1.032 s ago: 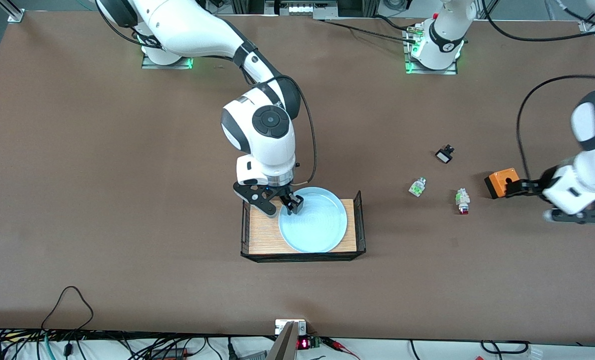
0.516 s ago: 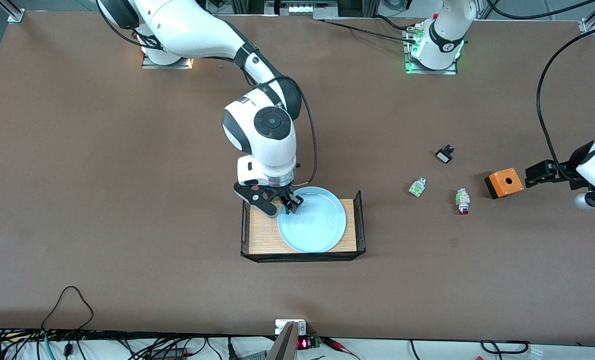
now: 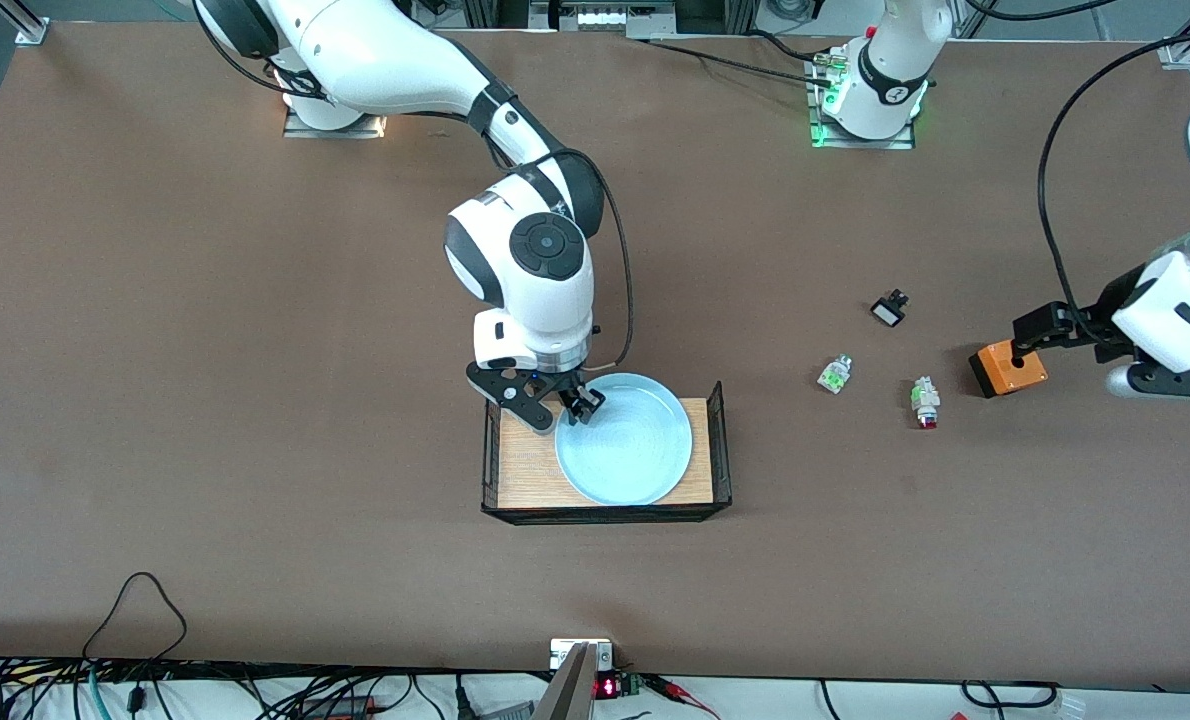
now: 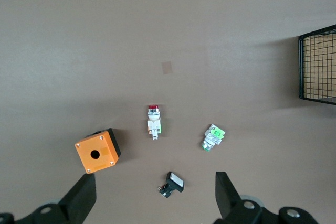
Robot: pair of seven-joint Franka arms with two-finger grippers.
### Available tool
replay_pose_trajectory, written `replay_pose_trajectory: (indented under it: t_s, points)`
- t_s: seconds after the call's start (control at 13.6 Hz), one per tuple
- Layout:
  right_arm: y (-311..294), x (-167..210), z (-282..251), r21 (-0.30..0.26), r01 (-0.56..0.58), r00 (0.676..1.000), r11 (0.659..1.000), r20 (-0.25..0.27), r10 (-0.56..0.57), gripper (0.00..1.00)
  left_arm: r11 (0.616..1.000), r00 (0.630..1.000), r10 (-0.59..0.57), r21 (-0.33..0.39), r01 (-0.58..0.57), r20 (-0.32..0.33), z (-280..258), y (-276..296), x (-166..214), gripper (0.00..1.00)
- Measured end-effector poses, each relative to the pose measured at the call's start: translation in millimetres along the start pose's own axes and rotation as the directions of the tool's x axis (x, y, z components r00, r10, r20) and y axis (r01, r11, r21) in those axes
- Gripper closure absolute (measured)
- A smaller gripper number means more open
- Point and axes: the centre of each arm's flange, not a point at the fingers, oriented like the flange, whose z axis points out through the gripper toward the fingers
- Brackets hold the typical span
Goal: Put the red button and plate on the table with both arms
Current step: 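Release the button beside the orange box and raise the left gripper, then grip the blue plate rim with the right gripper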
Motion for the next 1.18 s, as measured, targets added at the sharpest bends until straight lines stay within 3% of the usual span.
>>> replay_pose_trajectory:
  t_s: [0.15, 0.52, 0.74, 0.81, 1.03, 1.11, 1.18]
  points:
    - [0, 0, -2, -0.005, 0.0, 1.0, 1.0, 0.001, 0.0, 0.07, 1.0, 1.0, -0.02, 0.003, 0.02, -0.005, -1, 0, -4, 0.0]
    - [-2, 0, -7, 0.007, 0.0, 1.0, 1.0, -0.002, 0.0, 0.1, 0.999, 0.999, -0.036, 0.007, 0.036, -0.014, -7, -9, -6, 0.0]
    - [-4, -3, -10, 0.013, 0.004, 1.0, 1.0, -0.003, -0.004, 0.22, 0.999, 0.999, -0.038, 0.006, 0.038, -0.017, -9, -10, -7, 0.0]
    - [-4, -4, -10, 0.013, 0.005, 1.0, 1.0, -0.003, -0.005, 0.22, 0.999, 0.999, -0.041, 0.005, 0.041, -0.016, -12, -11, -7, 0.0]
    - [-4, -5, -9, 0.01, 0.006, 1.0, 1.0, -0.002, -0.006, 0.52, 0.999, 0.999, -0.041, 0.004, 0.041, -0.023, -38, -9, -12, 0.0]
    - [-4, -5, -9, 0.009, 0.006, 1.0, 1.0, -0.002, -0.006, 0.52, 0.999, 0.999, -0.04, 0.004, 0.04, -0.027, -43, -8, -13, 0.0]
    - [-4, -5, -9, 0.008, 0.006, 1.0, 1.0, -0.002, -0.006, 0.62, 0.999, 0.999, -0.041, 0.004, 0.041, -0.028, -45, -8, -13, 0.0]
